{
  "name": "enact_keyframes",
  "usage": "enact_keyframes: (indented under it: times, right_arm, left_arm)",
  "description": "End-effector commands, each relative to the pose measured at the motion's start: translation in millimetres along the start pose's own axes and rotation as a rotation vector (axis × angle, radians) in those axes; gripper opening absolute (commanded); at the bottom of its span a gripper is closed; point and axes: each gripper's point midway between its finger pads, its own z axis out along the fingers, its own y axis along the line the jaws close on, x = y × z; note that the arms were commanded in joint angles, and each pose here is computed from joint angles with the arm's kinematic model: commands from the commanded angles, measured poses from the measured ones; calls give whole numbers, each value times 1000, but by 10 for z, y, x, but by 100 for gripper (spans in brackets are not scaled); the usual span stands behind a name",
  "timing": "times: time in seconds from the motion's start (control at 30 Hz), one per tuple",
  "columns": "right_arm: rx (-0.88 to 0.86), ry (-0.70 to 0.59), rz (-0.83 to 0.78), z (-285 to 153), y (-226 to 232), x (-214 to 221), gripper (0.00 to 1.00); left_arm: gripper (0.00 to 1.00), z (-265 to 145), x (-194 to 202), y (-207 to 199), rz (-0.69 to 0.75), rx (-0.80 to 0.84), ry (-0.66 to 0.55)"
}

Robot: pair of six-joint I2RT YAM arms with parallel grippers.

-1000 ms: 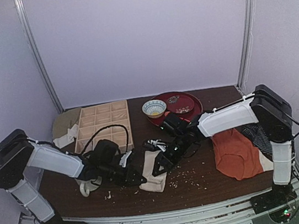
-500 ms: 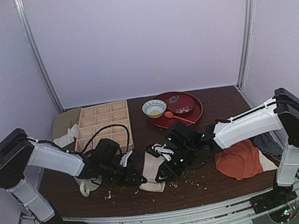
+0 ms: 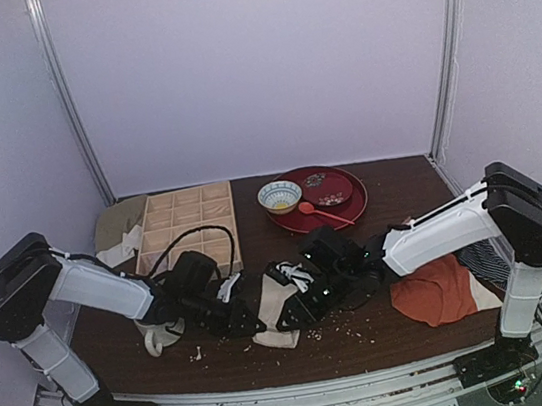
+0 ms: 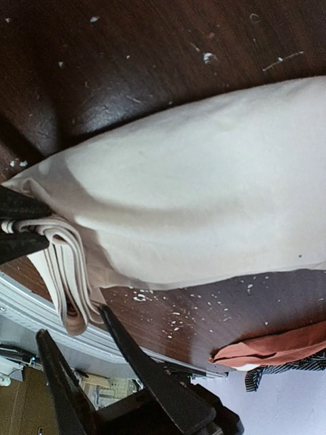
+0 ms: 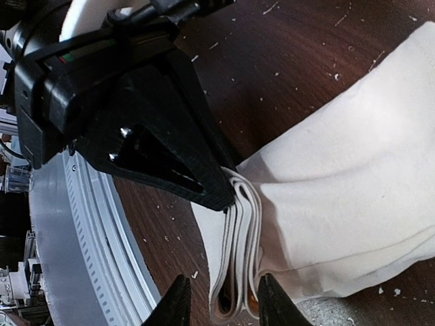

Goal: Roll the underwear
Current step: Roll the underwear at the center of the board.

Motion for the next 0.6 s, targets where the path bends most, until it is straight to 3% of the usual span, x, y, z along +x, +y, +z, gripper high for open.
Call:
enact_keyframes:
  times: [0.0, 0.33, 0.57]
  right_arm:
    - [-19, 19, 38, 36, 5, 135, 32]
    - [32, 51, 56, 94, -94, 288, 32]
    - [180, -8, -86, -68, -42, 203, 33]
  left_arm:
    - [0, 24, 23, -4, 2, -11, 10]
    - [0, 27, 30, 0, -2, -14, 14]
    - [0, 44, 43, 18, -16, -26, 34]
